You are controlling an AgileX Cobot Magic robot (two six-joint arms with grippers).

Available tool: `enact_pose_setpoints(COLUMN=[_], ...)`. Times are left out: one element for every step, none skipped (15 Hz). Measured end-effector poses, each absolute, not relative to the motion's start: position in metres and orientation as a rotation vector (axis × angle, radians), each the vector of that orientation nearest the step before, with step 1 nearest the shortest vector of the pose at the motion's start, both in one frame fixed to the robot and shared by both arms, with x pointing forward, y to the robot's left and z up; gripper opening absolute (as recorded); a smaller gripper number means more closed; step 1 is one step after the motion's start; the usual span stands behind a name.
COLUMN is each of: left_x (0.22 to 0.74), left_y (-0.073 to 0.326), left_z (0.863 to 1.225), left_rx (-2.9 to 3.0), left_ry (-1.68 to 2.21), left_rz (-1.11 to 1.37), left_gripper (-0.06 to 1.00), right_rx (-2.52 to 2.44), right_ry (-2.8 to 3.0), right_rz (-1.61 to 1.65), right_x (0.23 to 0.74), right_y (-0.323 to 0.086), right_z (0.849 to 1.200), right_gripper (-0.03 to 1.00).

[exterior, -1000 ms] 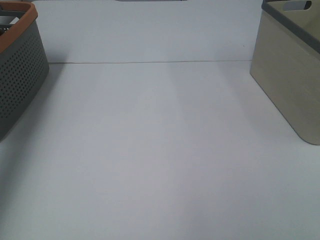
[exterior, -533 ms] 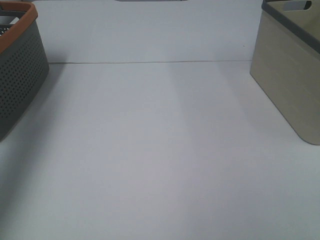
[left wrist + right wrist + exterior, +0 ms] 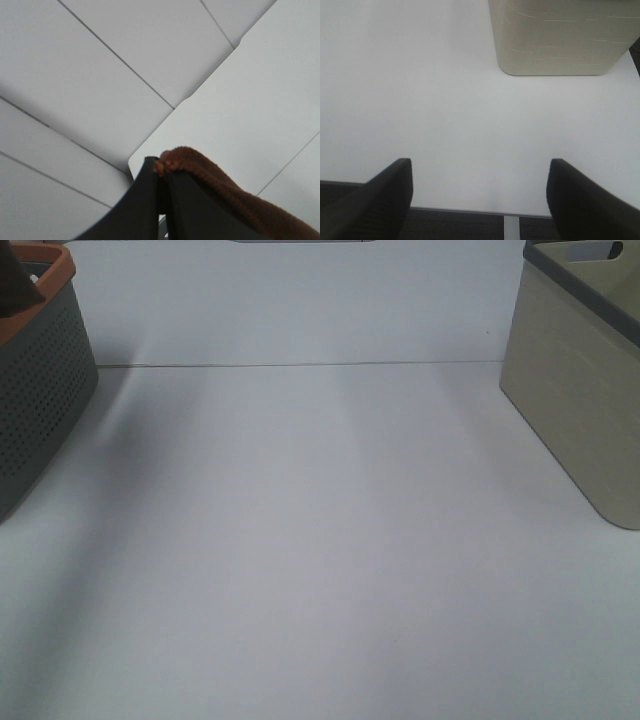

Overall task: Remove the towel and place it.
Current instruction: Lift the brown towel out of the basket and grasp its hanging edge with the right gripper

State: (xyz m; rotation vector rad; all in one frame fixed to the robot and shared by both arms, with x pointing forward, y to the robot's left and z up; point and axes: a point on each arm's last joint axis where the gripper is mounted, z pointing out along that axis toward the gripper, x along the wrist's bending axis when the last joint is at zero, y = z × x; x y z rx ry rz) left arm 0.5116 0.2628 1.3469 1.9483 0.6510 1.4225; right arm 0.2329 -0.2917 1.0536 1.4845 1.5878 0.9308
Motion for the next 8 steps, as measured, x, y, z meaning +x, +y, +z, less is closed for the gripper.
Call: enact_pose_setpoints(left_x=[0.516, 0.522, 0.53, 0.537, 0.54, 0.543, 0.546, 0.549], left_y=[0.253, 0.242, 0.231, 0.221, 0.215, 0.206, 0.197, 0.191], left_z=[1.343, 1.338, 1.332, 1.327, 1.325, 1.324, 1.323, 1.32], left_rx=[1.964, 1.984, 1.999, 1.998, 2.0, 1.98, 1.966, 1.963], left_ry=[0.62, 0.592, 0.575, 0.558, 0.553, 0.54, 0.534, 0.542], left_rz=[1.391, 1.361, 1.334, 1.32, 1.314, 1.32, 1.317, 1.308], left_gripper=[0.02, 0.02, 0.02, 0.02, 0.02, 0.02, 0.02, 0.02], right_rx=[1.484, 1.484, 1.484, 1.484, 1.484, 1.484, 1.484, 1.485], right_ry=[1.588, 1.588, 1.588, 1.588, 1.588, 1.588, 1.588, 1.589], right_rz=[0.931, 0.931, 0.931, 0.931, 0.931, 0.931, 0.931, 0.935], right_x=[0.233, 0.233, 0.233, 0.233, 0.233, 0.233, 0.233, 0.233], right_y=[-0.292, -0.292, -0.292, -0.292, -0.292, -0.292, -0.292, -0.291], right_z=[1.054, 1.054, 1.054, 1.054, 1.054, 1.054, 1.054, 1.054], right_gripper=[0.65, 0.65, 0.65, 0.65, 0.65, 0.65, 0.65, 0.65])
